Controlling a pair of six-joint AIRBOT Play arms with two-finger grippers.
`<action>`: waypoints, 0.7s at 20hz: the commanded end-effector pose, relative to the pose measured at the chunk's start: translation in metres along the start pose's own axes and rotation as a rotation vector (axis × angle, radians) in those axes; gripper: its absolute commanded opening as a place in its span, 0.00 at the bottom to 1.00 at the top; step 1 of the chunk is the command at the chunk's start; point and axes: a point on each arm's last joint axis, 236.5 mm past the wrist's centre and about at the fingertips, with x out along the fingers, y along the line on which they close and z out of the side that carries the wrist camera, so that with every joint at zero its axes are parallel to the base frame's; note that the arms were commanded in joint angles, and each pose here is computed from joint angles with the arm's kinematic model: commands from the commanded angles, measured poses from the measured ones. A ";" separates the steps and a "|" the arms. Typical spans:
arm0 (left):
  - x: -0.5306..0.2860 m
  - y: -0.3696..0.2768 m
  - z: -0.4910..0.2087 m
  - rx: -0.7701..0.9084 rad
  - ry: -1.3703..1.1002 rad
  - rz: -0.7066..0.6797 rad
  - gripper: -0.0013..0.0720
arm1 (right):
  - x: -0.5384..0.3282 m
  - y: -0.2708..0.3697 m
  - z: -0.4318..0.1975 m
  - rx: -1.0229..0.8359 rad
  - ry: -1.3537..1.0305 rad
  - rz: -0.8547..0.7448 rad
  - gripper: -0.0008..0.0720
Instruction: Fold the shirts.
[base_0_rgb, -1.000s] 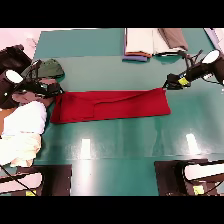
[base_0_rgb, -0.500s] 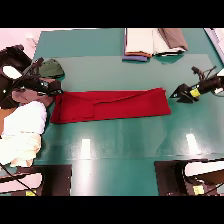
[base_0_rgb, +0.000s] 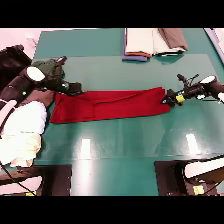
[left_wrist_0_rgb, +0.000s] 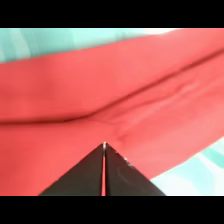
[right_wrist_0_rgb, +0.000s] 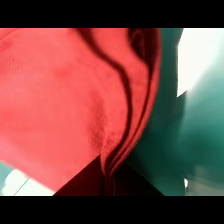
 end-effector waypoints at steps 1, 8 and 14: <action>0.024 -0.027 0.001 0.018 -0.027 -0.018 0.05 | -0.021 0.026 0.015 -0.078 -0.083 -0.001 0.03; 0.107 -0.088 -0.001 0.138 0.069 -0.080 0.05 | -0.105 0.162 0.027 -0.326 -0.199 0.040 0.03; 0.148 -0.100 -0.012 0.167 0.151 -0.096 0.05 | -0.128 0.278 0.011 -0.522 -0.268 0.099 0.03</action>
